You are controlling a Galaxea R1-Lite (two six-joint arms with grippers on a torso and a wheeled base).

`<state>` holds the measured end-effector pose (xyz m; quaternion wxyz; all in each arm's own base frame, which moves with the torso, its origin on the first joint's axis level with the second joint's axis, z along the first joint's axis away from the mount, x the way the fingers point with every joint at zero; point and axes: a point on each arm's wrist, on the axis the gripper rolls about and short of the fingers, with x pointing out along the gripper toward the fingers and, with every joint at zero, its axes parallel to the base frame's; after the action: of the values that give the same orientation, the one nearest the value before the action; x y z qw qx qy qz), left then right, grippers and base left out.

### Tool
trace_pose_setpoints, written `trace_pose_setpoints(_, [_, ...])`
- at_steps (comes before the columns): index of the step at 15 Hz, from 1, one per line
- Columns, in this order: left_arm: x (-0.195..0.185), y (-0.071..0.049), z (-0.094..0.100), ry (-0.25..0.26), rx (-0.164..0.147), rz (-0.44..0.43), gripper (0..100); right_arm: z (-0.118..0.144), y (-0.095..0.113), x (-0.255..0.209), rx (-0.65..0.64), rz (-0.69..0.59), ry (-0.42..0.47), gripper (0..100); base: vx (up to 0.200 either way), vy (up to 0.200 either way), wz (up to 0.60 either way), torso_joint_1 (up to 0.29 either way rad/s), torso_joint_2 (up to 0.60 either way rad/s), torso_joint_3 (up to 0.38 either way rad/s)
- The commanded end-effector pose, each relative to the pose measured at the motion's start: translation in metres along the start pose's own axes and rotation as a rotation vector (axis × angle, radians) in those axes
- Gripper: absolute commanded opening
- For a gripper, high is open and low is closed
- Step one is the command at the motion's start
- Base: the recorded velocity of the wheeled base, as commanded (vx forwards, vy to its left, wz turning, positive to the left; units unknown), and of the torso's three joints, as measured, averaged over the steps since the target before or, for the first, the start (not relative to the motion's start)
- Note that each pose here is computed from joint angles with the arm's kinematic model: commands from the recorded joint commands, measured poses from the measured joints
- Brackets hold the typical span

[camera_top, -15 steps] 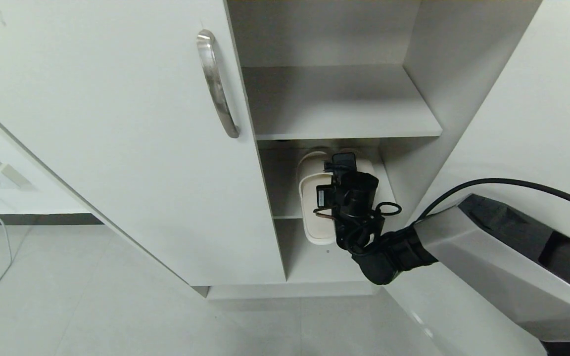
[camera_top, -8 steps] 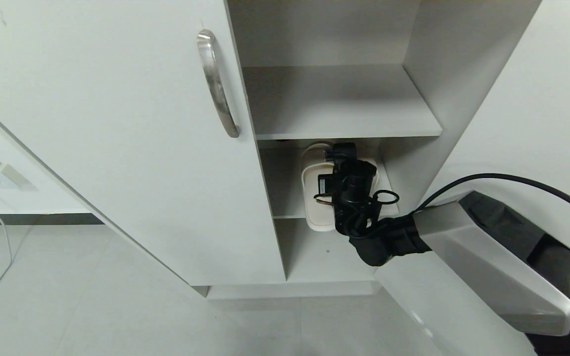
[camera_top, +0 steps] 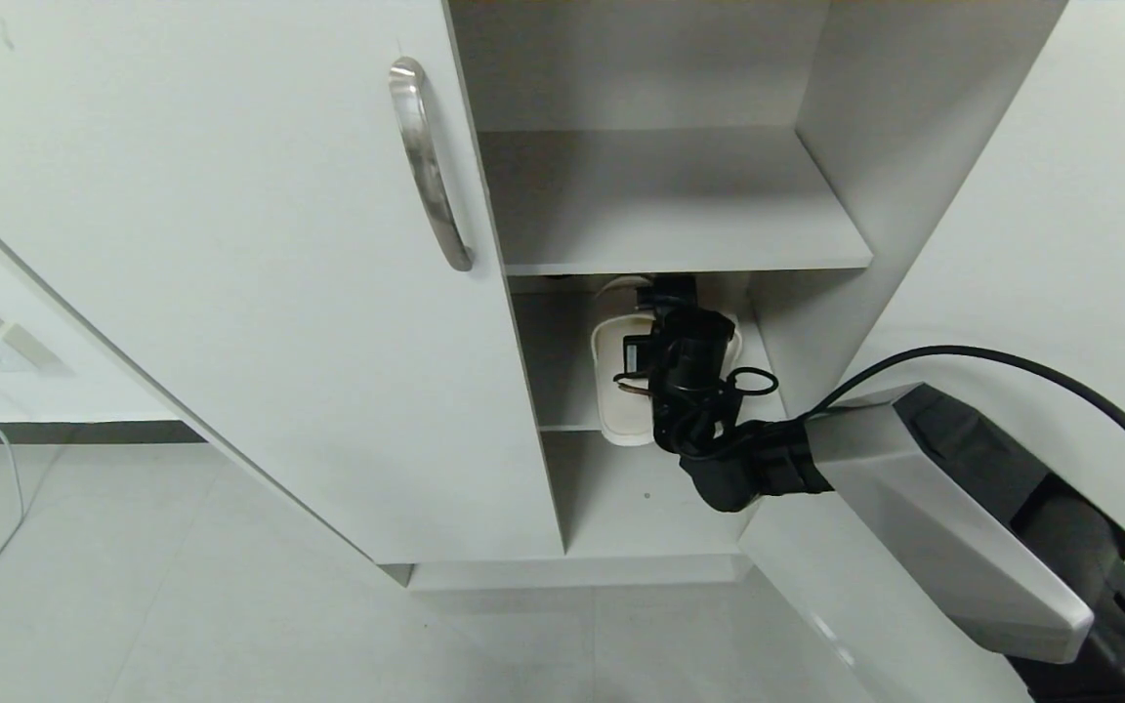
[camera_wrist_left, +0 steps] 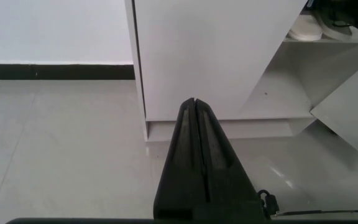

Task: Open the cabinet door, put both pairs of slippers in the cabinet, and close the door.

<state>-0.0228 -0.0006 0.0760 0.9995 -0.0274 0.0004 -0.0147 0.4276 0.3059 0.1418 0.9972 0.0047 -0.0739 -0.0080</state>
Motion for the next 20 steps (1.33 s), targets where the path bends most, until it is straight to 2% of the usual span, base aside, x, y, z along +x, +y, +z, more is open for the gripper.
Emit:
trace_pose_setpoints(1, [0.000,0.000,0.000,0.002,0.000,0.000,0,-0.004,0.001,-0.001,-0.011,0.002,0.014,100,0.000,0.000,0.00,0.000,0.00,0.000])
trace_pose_setpoints(6, [0.000,0.000,0.000,0.002,0.000,0.000,0,0.008,-0.004,-0.020,-0.014,0.021,0.039,100,0.000,0.000,0.00,0.000,0.00,0.000])
trace_pose_setpoints(13, [0.000,0.000,0.000,0.002,0.001,0.000,0,0.022,-0.025,-0.101,-0.035,0.114,0.085,100,0.000,0.000,0.00,0.000,0.00,0.000])
trace_pose_setpoints(16, [0.000,0.000,0.000,0.002,0.001,0.000,0,0.029,-0.022,-0.130,-0.008,0.175,0.104,100,0.000,0.000,0.00,0.000,0.00,0.000])
trace_pose_setpoints(20, [0.000,0.000,0.000,0.002,0.000,0.000,0,0.025,-0.020,-0.137,-0.016,0.205,0.119,100,-0.050,0.000,0.00,0.002,0.00,0.002])
